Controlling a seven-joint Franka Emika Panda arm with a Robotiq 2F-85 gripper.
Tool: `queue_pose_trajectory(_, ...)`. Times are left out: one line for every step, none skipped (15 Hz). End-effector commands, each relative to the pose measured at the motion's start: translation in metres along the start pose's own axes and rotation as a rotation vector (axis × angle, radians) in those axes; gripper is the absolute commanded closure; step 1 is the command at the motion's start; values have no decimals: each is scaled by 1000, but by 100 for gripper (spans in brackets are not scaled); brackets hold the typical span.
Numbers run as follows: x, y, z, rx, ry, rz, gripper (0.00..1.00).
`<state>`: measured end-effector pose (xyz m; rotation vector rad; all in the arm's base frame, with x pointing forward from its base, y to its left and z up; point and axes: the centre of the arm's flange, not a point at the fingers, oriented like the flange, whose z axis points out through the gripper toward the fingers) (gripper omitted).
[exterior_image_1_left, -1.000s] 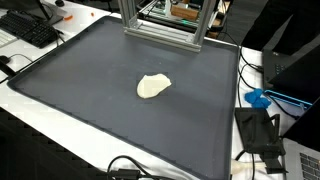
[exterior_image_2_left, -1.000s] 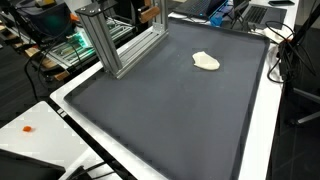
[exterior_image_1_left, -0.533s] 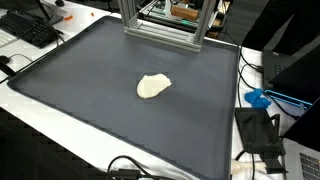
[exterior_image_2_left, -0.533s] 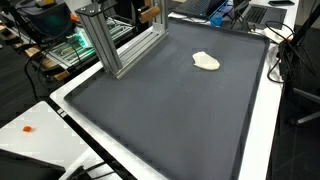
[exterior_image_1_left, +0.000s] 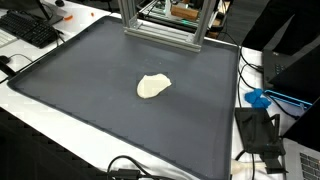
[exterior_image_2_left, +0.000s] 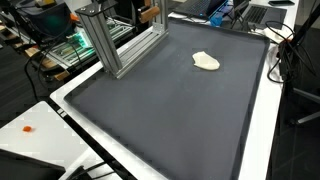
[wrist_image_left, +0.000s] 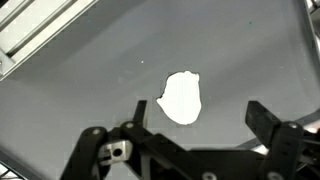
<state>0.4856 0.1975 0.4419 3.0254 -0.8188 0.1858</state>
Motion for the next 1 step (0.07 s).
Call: queue_pose_trajectory(0, 0, 0, 0, 0, 0, 0)
